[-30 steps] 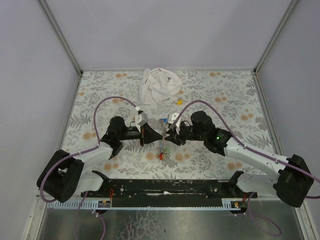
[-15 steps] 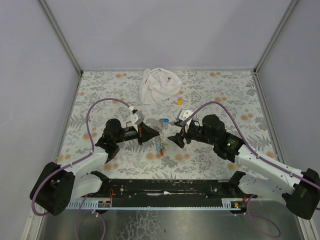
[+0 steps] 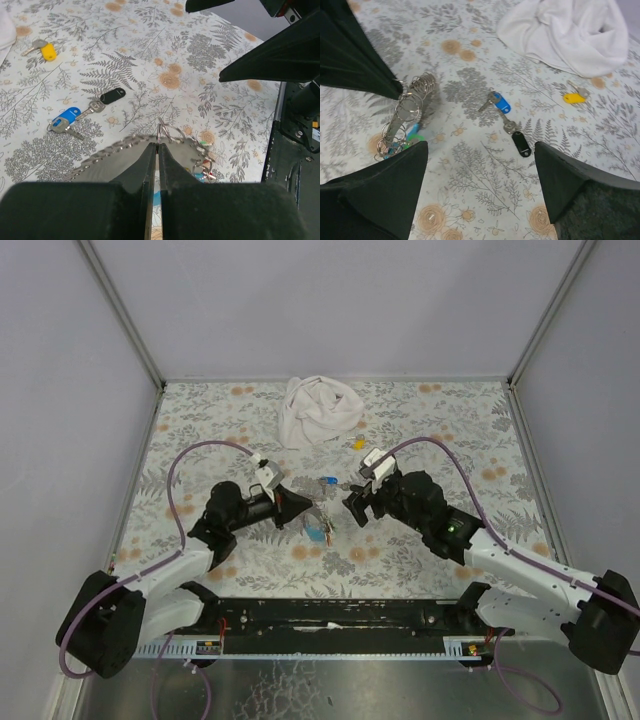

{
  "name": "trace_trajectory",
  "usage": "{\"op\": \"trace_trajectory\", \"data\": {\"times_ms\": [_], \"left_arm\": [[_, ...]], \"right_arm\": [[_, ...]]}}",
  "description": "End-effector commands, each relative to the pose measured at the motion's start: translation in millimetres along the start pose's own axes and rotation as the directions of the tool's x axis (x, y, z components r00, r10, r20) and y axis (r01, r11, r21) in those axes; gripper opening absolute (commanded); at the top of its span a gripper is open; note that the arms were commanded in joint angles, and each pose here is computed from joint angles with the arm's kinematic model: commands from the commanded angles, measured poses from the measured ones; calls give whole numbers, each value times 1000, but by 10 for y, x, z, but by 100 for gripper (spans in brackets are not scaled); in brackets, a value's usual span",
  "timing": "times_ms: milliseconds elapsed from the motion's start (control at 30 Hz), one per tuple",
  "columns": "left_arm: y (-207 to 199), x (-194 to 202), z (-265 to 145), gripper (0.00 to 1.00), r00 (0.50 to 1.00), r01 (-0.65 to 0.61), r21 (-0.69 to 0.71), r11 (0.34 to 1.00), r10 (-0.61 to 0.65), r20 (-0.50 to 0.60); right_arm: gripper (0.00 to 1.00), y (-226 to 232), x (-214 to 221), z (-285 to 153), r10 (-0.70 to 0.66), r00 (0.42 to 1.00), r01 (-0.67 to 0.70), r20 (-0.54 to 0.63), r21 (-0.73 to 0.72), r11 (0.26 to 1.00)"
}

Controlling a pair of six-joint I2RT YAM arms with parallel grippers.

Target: Put the keys on the keyring

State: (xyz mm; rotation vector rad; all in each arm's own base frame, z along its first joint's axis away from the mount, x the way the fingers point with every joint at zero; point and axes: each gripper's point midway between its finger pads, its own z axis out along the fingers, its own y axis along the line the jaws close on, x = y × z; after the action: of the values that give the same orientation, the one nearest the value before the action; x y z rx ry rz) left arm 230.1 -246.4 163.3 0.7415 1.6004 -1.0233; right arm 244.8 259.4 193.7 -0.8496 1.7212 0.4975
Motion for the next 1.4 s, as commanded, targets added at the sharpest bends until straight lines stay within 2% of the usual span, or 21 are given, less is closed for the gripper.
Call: {"op": "trace_trajectory", "data": {"times_ms": [0, 133, 267, 400, 467, 633, 833, 1133, 1367], "left_arm": [[79, -87, 59, 0, 998, -5, -40, 999, 7, 59], [166, -74, 36, 0, 996, 5, -99, 995, 5, 92], [283, -74, -18, 0, 993, 13, -177, 984, 9, 119], [385, -43, -25, 1, 996, 4, -229, 973, 17, 91], [398, -32, -28, 1, 997, -2, -236, 972, 21, 79], [449, -12, -77, 0, 997, -24, -272, 962, 42, 59], [400, -34, -122, 0, 995, -58, -260, 964, 76, 60], [359, 13, -87, 0, 996, -68, -223, 972, 79, 37], [345, 26, -81, 0, 996, -74, -212, 974, 82, 30]], "right_arm": [[98, -305, -110, 62, 47, 996, -60, 78, 176, 983], [100, -370, 49, 214, 76, 997, -71, -25, 157, 985], [92, -496, 273, 398, 153, 984, -140, -89, 133, 981], [77, -645, 431, 584, 222, 968, -208, -114, 120, 971], [65, -682, 481, 686, 250, 961, -239, -119, 98, 966], [51, -774, 665, 947, 307, 941, -300, -143, 64, 952], [45, -846, 900, 1207, 359, 915, -358, -184, 42, 933], [42, -913, 1210, 1416, 409, 880, -407, -241, 59, 912], [28, -762, 1216, 1461, 425, 866, -447, -263, -25, 894]]}}
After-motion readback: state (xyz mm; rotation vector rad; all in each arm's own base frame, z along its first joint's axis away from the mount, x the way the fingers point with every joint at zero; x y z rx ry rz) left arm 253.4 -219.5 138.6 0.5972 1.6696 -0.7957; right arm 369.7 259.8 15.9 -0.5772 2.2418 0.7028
